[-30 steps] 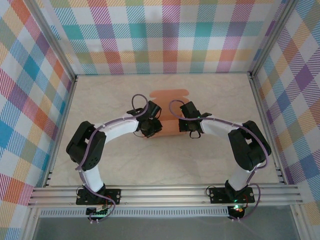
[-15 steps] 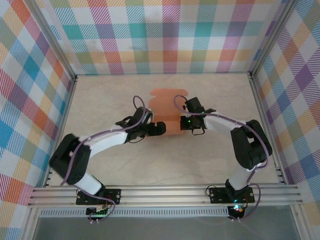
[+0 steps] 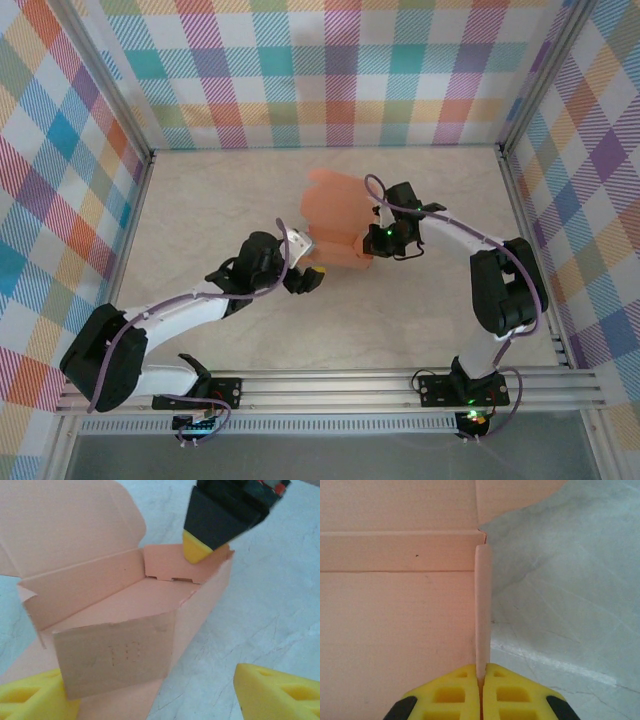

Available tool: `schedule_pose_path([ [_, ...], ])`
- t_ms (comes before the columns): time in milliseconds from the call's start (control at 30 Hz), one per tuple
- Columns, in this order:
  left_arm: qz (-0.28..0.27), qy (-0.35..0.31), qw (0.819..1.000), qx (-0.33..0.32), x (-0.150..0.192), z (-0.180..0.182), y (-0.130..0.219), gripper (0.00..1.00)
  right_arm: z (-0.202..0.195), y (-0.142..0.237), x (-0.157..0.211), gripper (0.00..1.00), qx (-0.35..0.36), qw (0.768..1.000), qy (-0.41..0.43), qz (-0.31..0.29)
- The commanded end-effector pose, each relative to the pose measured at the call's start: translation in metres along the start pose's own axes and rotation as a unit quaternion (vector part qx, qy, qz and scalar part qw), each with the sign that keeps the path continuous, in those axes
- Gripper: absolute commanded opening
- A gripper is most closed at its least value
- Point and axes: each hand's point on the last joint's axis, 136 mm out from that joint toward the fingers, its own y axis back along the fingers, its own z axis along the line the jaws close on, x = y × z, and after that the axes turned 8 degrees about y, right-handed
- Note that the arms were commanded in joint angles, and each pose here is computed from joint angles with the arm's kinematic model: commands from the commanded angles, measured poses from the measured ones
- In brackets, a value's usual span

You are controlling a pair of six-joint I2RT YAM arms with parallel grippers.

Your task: Fold the paper box

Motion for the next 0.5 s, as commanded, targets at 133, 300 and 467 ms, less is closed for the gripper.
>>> schedule_pose_path([
  [133,-0.097,-0.072,0.989,-0.082,-0.023,0.016,0.024,0.77,-0.008,-0.003,0.0,0.0,0.014,1.0,-0.028,0.002],
  [300,-0.105,-0.067,0.991,-0.046,-0.029,0.0,0.038,0.74,-0.013,-0.001,-0.005,0.0,0.03,0.999,-0.028,-0.011],
  [467,-0.114,-0.049,0.992,-0.006,-0.032,-0.013,0.036,0.7,-0.01,-0.002,-0.007,0.0,0.022,0.999,-0.028,-0.017],
])
